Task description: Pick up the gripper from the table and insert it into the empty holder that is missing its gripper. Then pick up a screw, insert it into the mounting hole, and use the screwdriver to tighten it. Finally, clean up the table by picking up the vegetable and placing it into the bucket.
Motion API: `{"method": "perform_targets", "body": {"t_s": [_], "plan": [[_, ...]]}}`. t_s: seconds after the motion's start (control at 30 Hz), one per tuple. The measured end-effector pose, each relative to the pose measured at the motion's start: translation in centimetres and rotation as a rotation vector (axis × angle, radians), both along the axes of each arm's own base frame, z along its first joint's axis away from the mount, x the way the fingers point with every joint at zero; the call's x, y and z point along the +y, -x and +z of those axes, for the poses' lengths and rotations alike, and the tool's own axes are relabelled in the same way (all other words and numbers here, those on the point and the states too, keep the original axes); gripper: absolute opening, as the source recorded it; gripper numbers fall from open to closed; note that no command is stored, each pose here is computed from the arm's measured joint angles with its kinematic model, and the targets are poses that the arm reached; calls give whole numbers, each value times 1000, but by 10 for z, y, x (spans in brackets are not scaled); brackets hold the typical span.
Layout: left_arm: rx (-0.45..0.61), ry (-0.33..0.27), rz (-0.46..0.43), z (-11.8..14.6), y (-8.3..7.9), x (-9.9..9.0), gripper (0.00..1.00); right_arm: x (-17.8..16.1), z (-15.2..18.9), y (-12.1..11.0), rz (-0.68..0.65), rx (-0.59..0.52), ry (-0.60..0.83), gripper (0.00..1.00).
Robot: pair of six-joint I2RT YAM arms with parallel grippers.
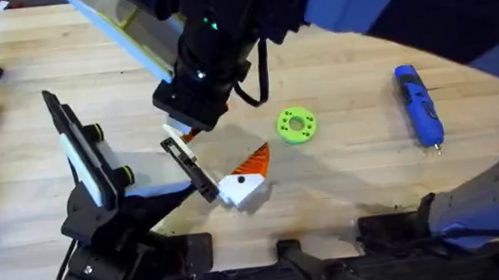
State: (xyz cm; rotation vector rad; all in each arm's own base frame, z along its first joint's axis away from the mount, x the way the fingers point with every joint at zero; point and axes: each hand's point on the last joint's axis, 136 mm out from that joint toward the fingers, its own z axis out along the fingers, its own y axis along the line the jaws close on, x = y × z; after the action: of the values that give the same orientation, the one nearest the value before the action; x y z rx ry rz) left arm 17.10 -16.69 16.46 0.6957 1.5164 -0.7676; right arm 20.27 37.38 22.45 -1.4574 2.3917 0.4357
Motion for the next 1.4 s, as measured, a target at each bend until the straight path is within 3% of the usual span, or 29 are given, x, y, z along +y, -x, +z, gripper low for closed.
{"method": "perform_targets", "body": {"t_s": [1.4], "plan": [[25,17,8,0,-1,1,986,7,-9,-8,0,-26,13,10]]}}
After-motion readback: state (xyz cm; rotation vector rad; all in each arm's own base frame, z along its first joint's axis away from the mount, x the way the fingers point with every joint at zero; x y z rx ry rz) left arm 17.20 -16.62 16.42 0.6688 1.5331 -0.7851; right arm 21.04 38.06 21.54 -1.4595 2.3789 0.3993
